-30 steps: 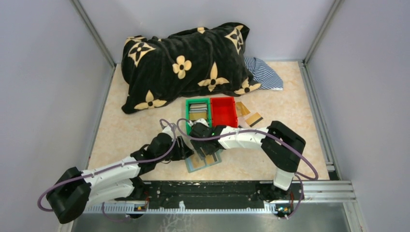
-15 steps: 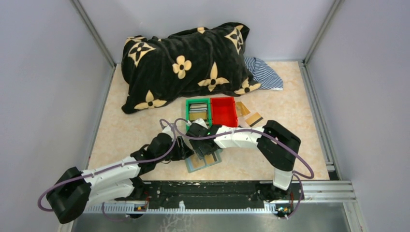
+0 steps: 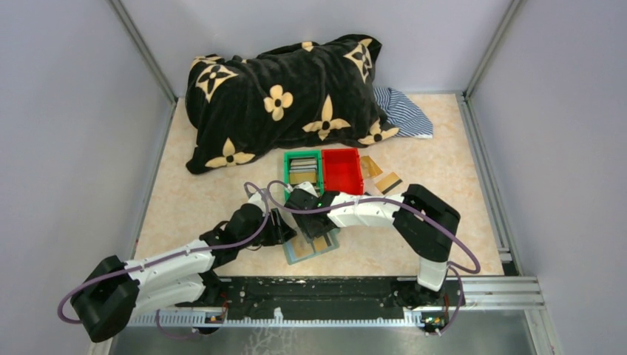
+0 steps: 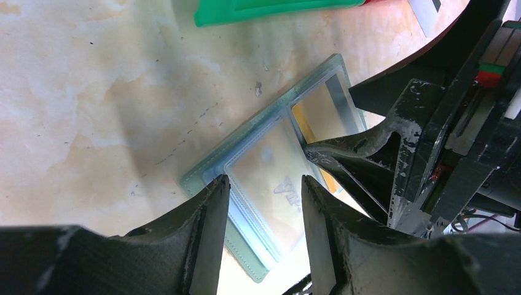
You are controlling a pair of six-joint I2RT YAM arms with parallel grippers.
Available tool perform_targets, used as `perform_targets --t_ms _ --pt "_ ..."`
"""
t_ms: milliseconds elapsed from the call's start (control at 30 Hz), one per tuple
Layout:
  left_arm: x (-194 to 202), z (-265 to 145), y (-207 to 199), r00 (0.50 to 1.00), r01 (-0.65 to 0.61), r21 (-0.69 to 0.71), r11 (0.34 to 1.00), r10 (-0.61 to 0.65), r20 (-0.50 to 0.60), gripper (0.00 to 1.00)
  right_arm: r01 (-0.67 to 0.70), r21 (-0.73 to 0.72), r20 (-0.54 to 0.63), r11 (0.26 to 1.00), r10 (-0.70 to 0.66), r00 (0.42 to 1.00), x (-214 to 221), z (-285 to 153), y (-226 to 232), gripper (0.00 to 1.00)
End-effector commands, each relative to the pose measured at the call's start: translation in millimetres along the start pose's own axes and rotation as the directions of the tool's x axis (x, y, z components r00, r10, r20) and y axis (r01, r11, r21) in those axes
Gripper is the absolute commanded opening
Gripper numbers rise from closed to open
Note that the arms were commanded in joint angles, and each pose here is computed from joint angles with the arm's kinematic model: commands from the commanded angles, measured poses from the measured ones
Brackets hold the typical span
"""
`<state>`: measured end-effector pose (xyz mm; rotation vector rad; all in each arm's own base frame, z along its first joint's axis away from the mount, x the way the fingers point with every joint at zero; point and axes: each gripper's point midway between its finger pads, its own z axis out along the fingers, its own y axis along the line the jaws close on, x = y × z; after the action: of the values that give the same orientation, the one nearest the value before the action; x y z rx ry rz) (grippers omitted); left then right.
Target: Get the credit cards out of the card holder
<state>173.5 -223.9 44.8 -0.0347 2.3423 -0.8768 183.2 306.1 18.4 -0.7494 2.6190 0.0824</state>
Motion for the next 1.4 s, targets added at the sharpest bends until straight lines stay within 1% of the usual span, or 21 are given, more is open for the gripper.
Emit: perform_targets --t_ms 0,133,267,333,400,500,600,667,833,1000,1200,1267,1367 --pt "-1 0 -2 1.000 -0.005 0.014 1.000 0.005 0.007 0.53 0.002 0.002 -0.077 1.000 -0.002 0.997 27 20 3 0.53" --pt "-1 0 -2 1.000 -0.007 0.014 1.000 0.006 0.007 0.53 0.003 -0.002 -0.085 1.000 -0.003 0.996 29 22 4 0.51" --pt "0 1 -4 1.000 -0.012 0.029 1.000 0.012 0.002 0.52 0.000 -0.012 -0.077 1.000 -0.001 0.997 27 20 6 0.46" --pt "0 1 -12 1.000 -0.021 0.070 0.997 0.021 -0.004 0.52 -0.005 -0.028 -0.073 1.000 0.003 0.997 26 19 8 0.44" --pt "-1 -1 -24 0.999 -0.034 0.133 0.991 0.035 -0.005 0.52 -0.017 -0.056 -0.073 0.998 0.013 0.997 24 18 11 0.38" --pt "-4 -6 -48 0.998 -0.065 0.249 0.966 0.067 -0.001 0.54 -0.038 -0.125 -0.071 0.991 0.029 0.997 21 15 19 0.29" --pt "-7 -11 -66 0.995 -0.093 0.329 0.940 0.095 0.009 0.54 -0.051 -0.187 -0.066 0.981 0.040 0.997 18 11 26 0.24" --pt "-9 -14 -73 0.994 -0.103 0.361 0.927 0.105 0.014 0.54 -0.061 -0.225 -0.067 0.973 0.047 0.997 17 8 31 0.20" --pt "-10 -17 -81 0.994 -0.111 0.401 0.909 0.112 0.020 0.54 -0.092 -0.309 -0.067 0.947 0.075 0.995 13 2 38 0.14" --pt "-10 -23 -91 0.995 -0.095 0.456 0.885 0.094 0.025 0.55 -0.109 -0.365 -0.068 0.925 0.091 0.994 9 -2 43 0.12" --pt "-6 -27 -105 0.998 -0.045 0.527 0.848 0.063 -0.016 0.55 -0.122 -0.385 -0.067 0.915 0.104 0.992 5 -1 44 0.12" --pt "-4 -26 -104 0.998 -0.023 0.519 0.854 0.049 -0.036 0.55 -0.130 -0.386 -0.066 0.913 0.113 0.991 4 0 43 0.12" --pt "0 -21 -95 0.995 0.037 0.448 0.893 0.007 -0.095 0.55 -0.142 -0.374 -0.059 0.917 0.129 0.990 1 1 40 0.12"
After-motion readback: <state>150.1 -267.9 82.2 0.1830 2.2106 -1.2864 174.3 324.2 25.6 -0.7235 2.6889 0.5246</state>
